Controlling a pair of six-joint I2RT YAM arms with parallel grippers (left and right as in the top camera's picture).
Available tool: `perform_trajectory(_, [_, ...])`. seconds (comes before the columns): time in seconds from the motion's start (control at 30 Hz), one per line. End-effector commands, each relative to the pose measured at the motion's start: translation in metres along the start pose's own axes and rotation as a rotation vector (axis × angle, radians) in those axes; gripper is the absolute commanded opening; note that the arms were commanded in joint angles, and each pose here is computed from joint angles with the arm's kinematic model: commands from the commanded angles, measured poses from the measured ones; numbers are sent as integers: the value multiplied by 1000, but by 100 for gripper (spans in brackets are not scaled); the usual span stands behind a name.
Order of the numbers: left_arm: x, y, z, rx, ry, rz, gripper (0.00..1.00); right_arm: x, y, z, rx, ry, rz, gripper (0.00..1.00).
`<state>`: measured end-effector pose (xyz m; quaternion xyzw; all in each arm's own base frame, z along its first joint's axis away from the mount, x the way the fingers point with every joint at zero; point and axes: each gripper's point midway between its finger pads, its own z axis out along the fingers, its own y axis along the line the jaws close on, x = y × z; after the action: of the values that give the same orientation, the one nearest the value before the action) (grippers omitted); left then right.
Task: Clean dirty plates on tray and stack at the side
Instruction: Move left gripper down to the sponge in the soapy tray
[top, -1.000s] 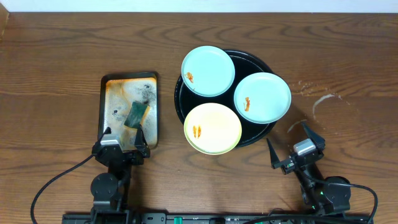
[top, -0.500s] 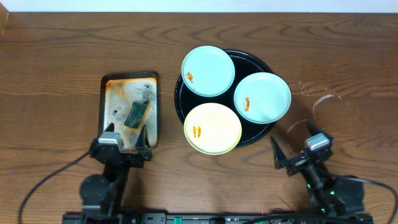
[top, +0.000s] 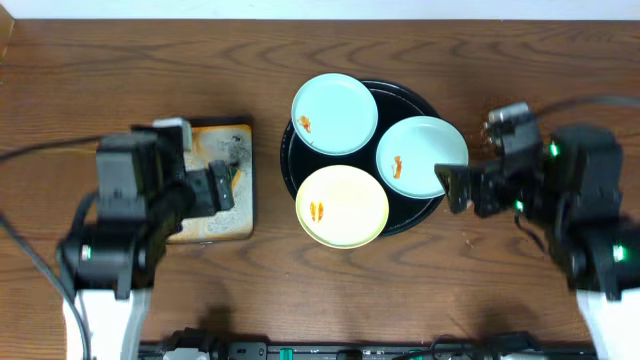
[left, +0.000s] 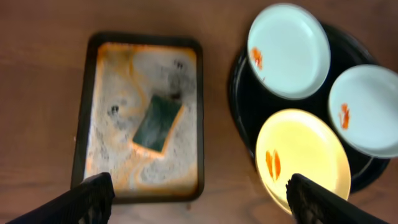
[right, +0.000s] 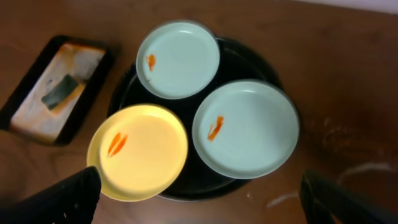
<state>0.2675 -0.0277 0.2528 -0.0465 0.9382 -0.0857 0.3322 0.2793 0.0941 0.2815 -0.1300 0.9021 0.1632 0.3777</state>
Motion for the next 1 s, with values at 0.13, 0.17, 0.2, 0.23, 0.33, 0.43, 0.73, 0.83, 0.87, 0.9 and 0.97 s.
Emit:
perform_trajectory(0.13, [12,-8,5,36,120,-22,90,0,39,8,-243,115,68,99])
perform_trajectory(0.17, [12,-4,6,18,122,-22,90,-1,39,8,-242,113,67,99])
perform_trajectory(0.2, [12,-2,8,3,127,-22,89,-1,37,9,-227,112,67,99])
perform_trajectory(0.23, [13,-1,10,0,138,-24,89,-1,34,9,-213,113,70,99])
perform_trajectory(0.33, [19,5,24,-34,201,-55,89,1,22,11,-136,121,119,99])
perform_trajectory(0.43, [23,26,42,-152,258,-54,87,5,16,11,-99,135,145,99])
perform_trajectory(0.73, [58,58,119,-296,541,-25,75,14,17,10,-97,174,158,99])
perform_trajectory(0.83, [72,63,146,-294,625,21,65,16,17,9,-97,183,161,99])
perform_trajectory(0.87, [77,64,152,-297,648,21,63,16,17,9,-97,184,162,99])
perform_trajectory(0.9, [82,66,159,-300,672,21,61,17,17,9,-97,185,162,99])
perform_trajectory(0.97, [88,69,169,-308,698,28,57,17,17,9,-96,185,162,99])
